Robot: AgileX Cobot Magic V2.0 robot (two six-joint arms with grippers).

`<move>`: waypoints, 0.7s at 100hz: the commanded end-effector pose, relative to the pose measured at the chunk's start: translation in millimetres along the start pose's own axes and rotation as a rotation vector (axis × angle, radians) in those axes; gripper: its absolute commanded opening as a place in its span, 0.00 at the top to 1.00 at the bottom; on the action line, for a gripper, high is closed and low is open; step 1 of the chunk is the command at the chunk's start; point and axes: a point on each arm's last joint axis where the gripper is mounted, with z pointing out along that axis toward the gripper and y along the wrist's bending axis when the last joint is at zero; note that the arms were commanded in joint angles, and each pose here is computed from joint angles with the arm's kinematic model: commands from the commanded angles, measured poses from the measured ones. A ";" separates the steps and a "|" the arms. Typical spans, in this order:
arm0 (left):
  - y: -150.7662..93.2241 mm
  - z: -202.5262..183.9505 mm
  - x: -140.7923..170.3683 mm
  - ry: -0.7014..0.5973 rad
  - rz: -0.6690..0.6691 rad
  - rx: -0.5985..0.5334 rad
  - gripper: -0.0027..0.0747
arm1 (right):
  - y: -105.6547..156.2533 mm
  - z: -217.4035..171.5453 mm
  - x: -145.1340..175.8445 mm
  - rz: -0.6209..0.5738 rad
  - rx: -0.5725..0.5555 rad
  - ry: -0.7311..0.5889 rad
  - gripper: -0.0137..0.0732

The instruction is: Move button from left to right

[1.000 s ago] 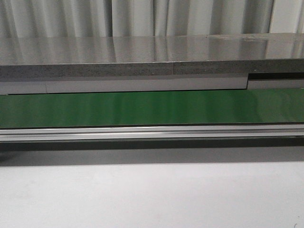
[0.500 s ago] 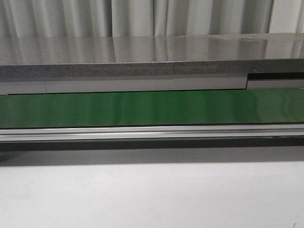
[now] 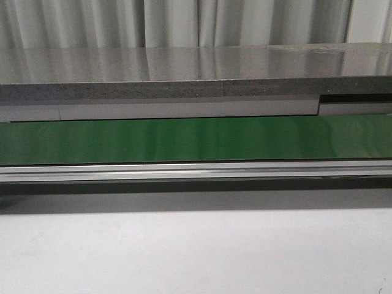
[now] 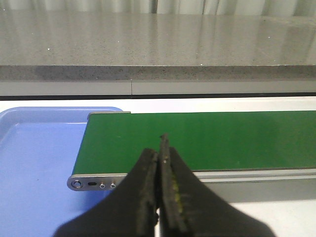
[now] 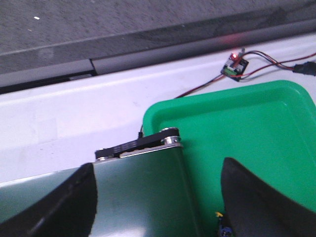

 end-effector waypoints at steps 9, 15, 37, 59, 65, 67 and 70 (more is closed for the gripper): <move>-0.6 -2.1 -14.0 -0.084 -0.005 0.005 0.99 | 13.0 -56.4 2.9 -0.017 -0.043 -0.262 0.23; -0.6 -2.1 -14.0 -0.084 -0.005 0.005 0.99 | 14.9 -70.2 16.2 -0.021 -0.053 -0.307 0.23; -0.6 -2.1 -14.0 -0.084 -0.005 0.005 0.99 | 18.0 -109.4 71.0 -0.034 -0.093 -0.443 0.23; -0.6 -2.1 -14.0 -0.084 -0.005 0.005 0.99 | 19.6 -132.8 131.1 -0.057 -0.156 -0.473 0.23; -0.6 -2.1 -14.0 -0.084 -0.005 0.005 0.99 | 19.8 -137.9 143.3 -0.062 -0.175 -0.481 0.23; -0.6 -2.1 -14.0 -0.084 -0.005 0.005 0.99 | 19.7 -140.0 147.1 -0.064 -0.182 -0.487 0.23; -0.6 -2.1 -14.0 -0.084 -0.005 0.005 0.99 | 19.4 -142.3 152.4 -0.064 -0.189 -0.488 0.24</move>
